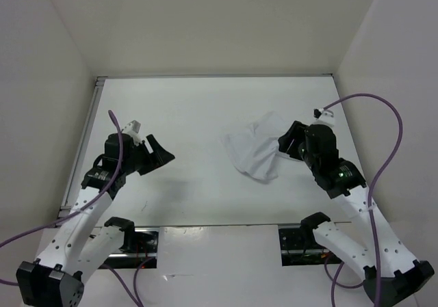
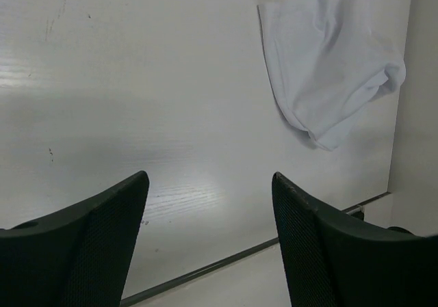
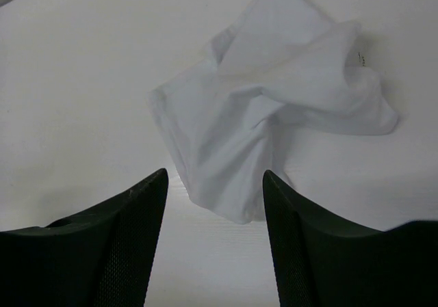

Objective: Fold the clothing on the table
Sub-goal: Move the skirt to the center of the board

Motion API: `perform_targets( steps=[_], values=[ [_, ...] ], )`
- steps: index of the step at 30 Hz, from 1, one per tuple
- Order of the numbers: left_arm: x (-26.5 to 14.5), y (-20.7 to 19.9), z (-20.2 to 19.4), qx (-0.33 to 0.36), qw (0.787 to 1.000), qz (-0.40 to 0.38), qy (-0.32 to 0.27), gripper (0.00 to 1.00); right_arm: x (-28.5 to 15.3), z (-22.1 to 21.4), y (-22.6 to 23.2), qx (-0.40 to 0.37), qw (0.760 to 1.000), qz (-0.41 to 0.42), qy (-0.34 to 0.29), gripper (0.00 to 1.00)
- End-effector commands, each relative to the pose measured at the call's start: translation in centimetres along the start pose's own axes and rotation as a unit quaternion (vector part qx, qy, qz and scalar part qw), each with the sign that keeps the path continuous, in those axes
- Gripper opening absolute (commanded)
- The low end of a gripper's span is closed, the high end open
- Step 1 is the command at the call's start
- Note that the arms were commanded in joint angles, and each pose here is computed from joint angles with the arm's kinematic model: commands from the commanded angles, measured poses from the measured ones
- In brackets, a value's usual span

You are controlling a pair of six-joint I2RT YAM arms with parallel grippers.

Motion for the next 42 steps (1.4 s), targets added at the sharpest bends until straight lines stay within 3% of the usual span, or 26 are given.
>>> perform_targets(
  steps=[1, 4, 7, 10, 14, 25, 28, 30, 32, 36, 39, 42],
  values=[
    [1.0, 0.1, -0.3, 0.008, 1.000, -0.018, 0.013, 0.80, 0.9, 0.6, 0.6, 0.008, 1.000, 0.001, -0.003, 0.63],
    [3.5, 0.5, -0.8, 0.009, 0.998, 0.002, 0.065, 0.76, 2.2, 0.2, 1.2, -0.016, 1.000, 0.005, 0.025, 0.63],
    [5.4, -1.8, -0.6, 0.034, 0.994, -0.037, 0.093, 0.72, 4.3, -0.9, 1.4, -0.051, 0.996, -0.006, 0.079, 0.63],
    [6.9, -4.9, -0.7, 0.052, 0.990, -0.083, 0.104, 0.70, 6.7, -3.4, 1.4, -0.092, 0.983, -0.003, 0.159, 0.63],
    [7.8, -6.9, -0.3, 0.071, 0.989, -0.085, 0.100, 0.70, 9.2, -7.4, 1.3, -0.122, 0.959, -0.017, 0.255, 0.62],
    [7.0, -5.3, -2.2, 0.059, 0.991, -0.059, 0.109, 0.71, 11.1, -10.5, 0.2, -0.119, 0.942, -0.072, 0.305, 0.57],
    [6.6, -4.9, -2.5, 0.058, 0.991, -0.050, 0.111, 0.71, 12.1, -13.3, -0.5, -0.136, 0.921, -0.095, 0.353, 0.36],
    [6.7, -4.8, -2.4, 0.058, 0.991, -0.047, 0.108, 0.71, 12.9, -14.5, -0.3, -0.149, 0.910, -0.093, 0.376, 0.10],
    [6.5, -4.7, -2.4, 0.059, 0.992, -0.043, 0.104, 0.71, 12.5, -14.0, 2.5, -0.162, 0.919, -0.048, 0.356, 0.01],
    [5.5, -4.6, -1.7, 0.058, 0.994, -0.036, 0.085, 0.71, 10.2, -10.5, 8.8, -0.126, 0.931, 0.115, 0.321, 0.00],
    [4.7, -4.1, -1.3, 0.052, 0.996, -0.035, 0.070, 0.71, 7.8, -6.8, 13.7, -0.086, 0.920, 0.246, 0.292, 0.00],
    [4.1, -4.2, -0.8, 0.047, 0.997, -0.035, 0.054, 0.72, 7.0, -3.9, 16.4, -0.082, 0.914, 0.306, 0.254, 0.00]
  ],
)
Point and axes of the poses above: each gripper's point midway between its finger pads, its own x axis out along the fingers, its own y axis along the line the jaws close on, z = x × y, the point moved 5 cm from there along -x, back along the fingers, and after that the axes turned 1 degree about -x, right-handed, at the moved point
